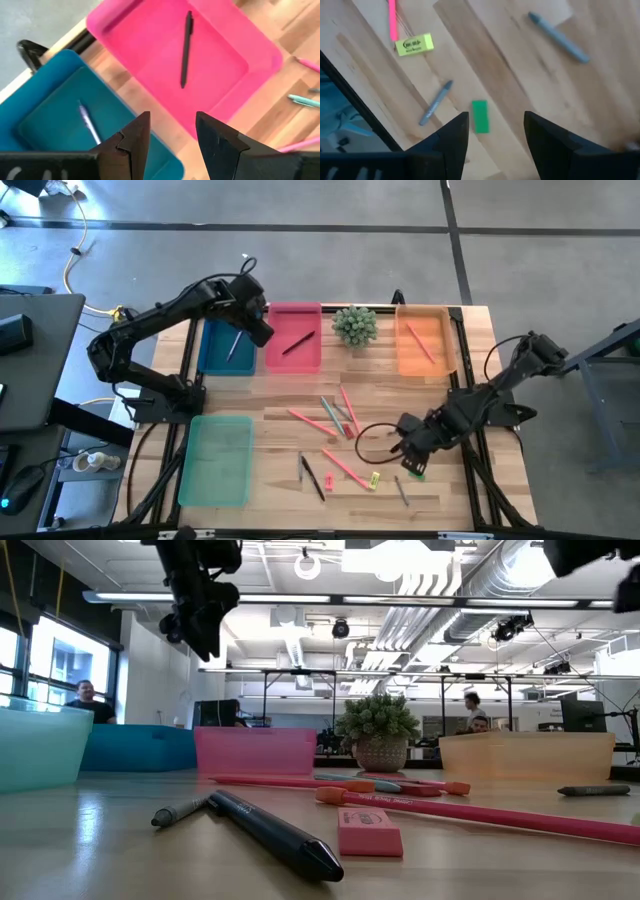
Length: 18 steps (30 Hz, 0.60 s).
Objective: Sort crayons/erasers/pens/pencils in bins
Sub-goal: Put the green eraser into the green bin
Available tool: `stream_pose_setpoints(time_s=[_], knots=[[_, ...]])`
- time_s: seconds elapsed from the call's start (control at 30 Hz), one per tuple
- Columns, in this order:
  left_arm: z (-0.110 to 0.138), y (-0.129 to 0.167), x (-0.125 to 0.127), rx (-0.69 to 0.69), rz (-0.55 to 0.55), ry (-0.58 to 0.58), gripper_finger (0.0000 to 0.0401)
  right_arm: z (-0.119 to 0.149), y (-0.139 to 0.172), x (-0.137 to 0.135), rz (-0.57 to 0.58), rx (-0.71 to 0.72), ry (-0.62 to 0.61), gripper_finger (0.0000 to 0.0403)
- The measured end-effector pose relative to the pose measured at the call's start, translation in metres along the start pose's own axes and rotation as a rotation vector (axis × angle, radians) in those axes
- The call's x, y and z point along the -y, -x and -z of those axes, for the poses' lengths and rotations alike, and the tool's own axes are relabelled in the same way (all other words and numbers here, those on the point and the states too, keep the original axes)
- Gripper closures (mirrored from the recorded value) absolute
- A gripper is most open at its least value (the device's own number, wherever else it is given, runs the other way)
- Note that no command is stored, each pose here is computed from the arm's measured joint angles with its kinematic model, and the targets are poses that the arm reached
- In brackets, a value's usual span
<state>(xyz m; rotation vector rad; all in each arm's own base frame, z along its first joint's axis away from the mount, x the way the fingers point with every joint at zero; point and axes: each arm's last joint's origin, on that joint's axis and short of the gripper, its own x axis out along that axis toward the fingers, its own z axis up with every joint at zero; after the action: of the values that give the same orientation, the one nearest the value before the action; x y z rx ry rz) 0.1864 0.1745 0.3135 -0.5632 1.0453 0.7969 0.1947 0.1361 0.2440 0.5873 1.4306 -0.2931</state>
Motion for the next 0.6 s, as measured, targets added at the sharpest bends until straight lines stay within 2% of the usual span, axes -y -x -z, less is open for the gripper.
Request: stream_pose_setpoints(time_s=[0.3, 0.6], knots=[[0.004, 0.001, 0.018, -0.004, 0.029, 0.003, 0.0256, 0.020, -0.036, 0.000, -0.045, -0.042, -0.151, 0.0220], [0.009, 0.002, 0.032, -0.022, 0.048, 0.024, 0.0256, 0.029, -0.070, -0.007, 0.062, -0.123, -0.101, 0.0220]])
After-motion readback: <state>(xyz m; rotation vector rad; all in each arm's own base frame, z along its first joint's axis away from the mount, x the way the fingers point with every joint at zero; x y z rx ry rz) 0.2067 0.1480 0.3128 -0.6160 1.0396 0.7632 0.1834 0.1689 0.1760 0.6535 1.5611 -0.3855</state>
